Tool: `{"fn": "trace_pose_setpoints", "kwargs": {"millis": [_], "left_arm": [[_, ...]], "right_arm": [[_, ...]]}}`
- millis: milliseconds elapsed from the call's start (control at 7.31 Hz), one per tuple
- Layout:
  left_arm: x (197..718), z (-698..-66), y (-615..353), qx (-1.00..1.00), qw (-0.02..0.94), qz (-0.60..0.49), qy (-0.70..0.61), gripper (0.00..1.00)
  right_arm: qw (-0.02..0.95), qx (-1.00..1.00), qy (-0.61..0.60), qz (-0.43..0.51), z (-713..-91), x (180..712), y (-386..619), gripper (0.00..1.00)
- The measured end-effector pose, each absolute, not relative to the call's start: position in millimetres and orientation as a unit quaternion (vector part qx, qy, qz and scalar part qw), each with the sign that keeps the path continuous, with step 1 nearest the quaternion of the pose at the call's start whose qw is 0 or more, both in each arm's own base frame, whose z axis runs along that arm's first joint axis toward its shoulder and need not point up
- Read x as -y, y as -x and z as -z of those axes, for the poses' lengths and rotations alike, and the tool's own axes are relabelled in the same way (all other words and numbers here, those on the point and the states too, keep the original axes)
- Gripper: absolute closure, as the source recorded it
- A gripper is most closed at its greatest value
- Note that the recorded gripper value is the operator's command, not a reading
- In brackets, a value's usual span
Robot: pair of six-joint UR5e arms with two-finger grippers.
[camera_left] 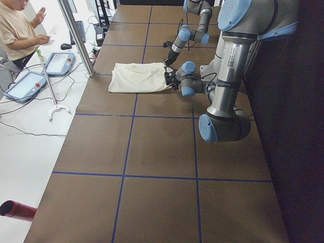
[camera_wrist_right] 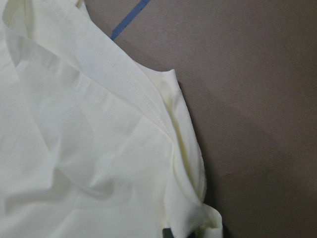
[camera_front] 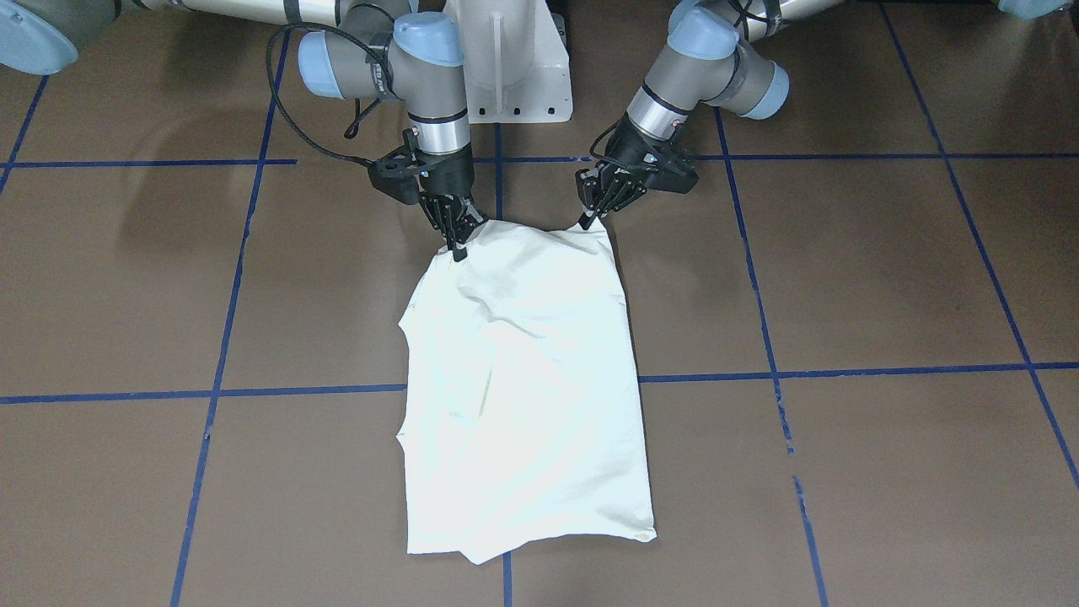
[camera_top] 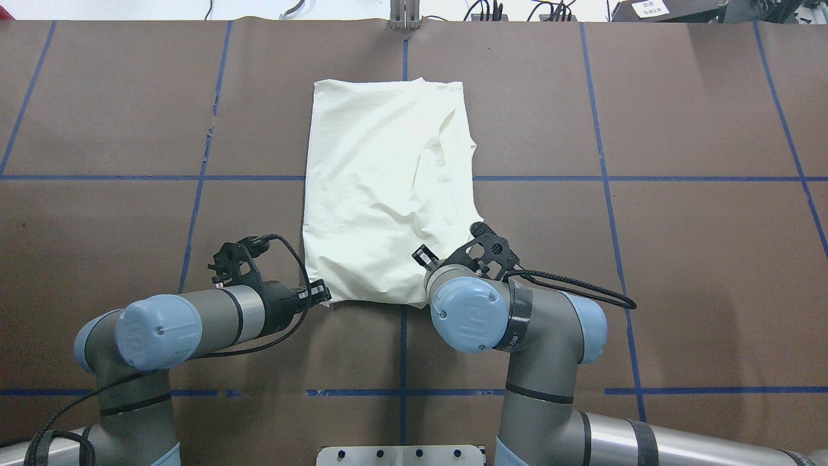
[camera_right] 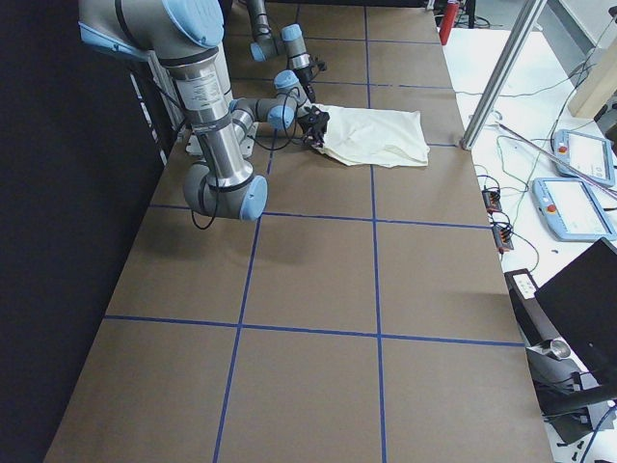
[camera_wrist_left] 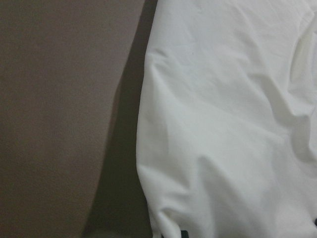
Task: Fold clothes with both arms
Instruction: 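Close both grippers on the near corners of the shirt, then lift the near edge with both grippers and fold it away from the robot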
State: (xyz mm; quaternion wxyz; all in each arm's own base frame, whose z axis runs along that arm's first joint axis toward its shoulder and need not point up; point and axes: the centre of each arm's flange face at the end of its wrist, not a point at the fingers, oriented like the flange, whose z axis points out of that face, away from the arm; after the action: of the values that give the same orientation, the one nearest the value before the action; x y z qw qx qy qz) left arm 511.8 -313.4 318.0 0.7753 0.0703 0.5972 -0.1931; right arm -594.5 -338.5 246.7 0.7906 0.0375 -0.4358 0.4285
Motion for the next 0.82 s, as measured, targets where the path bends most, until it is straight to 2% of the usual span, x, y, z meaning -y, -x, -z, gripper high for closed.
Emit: {"fn": "trace_pose_setpoints", "kwargs": {"millis": [274, 547, 821], "left_arm": [[301.3, -265.8, -475.6, -0.612, 0.768, 0.178, -0.057, 1.0], [274.6, -192.2, -411.6, -0.607, 0.775, 0.17, -0.042, 1.0], [258.9, -164.1, -377.0, -0.596, 0.785, 0.166, -0.032, 1.0]], "right_arm": [[0.778, 0.462, -0.031, -0.425, -228.2, 328.4, 558.4, 1.0], [0.776, 0.479, -0.017, -0.41, -198.7, 288.7, 496.9, 1.0], [0.788, 0.474, -0.004, -0.392, -174.7, 252.6, 465.8, 1.0]]}}
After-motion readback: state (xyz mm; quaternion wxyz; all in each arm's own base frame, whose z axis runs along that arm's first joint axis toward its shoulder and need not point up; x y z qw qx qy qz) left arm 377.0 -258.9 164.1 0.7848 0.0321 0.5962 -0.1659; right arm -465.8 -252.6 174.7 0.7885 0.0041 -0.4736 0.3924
